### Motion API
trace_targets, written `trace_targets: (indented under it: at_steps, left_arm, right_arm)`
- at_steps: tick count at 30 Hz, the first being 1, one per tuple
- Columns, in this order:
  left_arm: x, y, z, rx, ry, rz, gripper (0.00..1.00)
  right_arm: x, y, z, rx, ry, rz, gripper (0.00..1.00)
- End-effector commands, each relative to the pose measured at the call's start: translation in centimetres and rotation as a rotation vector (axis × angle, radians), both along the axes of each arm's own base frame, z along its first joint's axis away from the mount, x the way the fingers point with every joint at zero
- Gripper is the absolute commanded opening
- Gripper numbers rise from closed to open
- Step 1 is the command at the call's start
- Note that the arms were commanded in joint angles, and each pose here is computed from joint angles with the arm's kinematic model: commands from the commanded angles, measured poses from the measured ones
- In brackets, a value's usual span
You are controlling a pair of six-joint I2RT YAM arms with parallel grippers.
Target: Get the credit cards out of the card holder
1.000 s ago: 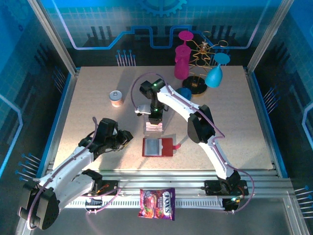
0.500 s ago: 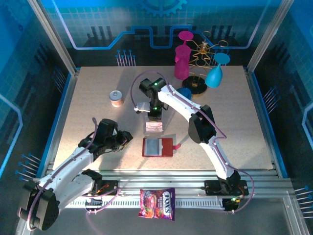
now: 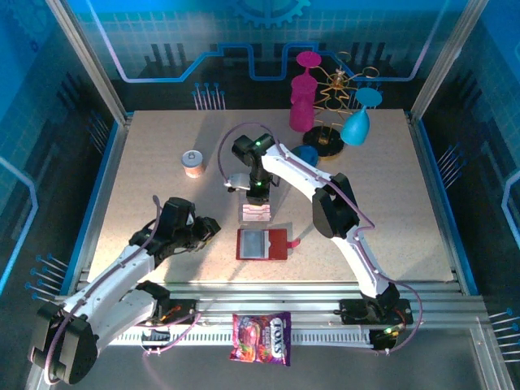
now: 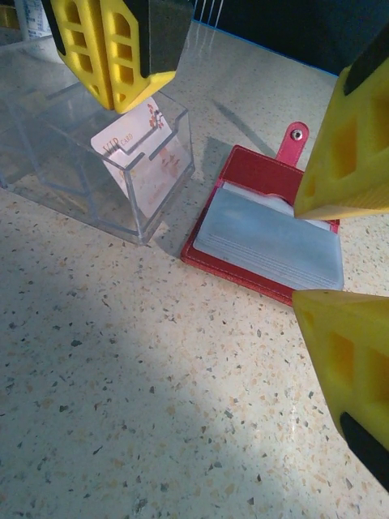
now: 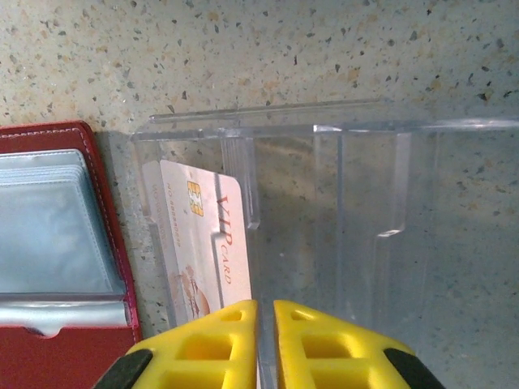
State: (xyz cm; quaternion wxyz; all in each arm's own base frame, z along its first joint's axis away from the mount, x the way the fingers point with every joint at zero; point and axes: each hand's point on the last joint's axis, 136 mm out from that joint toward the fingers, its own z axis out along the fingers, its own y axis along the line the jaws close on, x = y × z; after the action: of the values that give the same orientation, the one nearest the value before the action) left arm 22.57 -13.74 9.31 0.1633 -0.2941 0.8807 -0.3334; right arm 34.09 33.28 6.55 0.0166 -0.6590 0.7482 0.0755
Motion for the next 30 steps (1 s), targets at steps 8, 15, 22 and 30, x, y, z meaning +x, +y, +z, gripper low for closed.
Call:
trace_targets:
  at_steps: [8, 15, 22, 30]
  left_arm:
    - [-0.6, 0.4, -0.9, 0.004, 0.028, 0.007, 0.30]
    - [-0.3, -0.2, -1.2, -0.012, 0.034, -0.012, 0.30]
    - [0.1, -1.1, -1.7, -0.039, 0.050, -0.045, 0.30]
    - [0.9, -2.7, -2.1, -0.046, 0.072, -0.101, 0.30]
  right_arm:
    - [0.3, -0.1, 2.6, 0.019, -0.055, -0.016, 0.19]
    - [0.1, 0.0, 5.4, 0.086, -0.096, -0.101, 0.19]
    - [-1.0, -0.1, 7.7, 0.225, -0.128, -0.294, 0.19]
    - [-3.3, -1.8, 8.8, 0.329, -0.112, -0.582, 0.19]
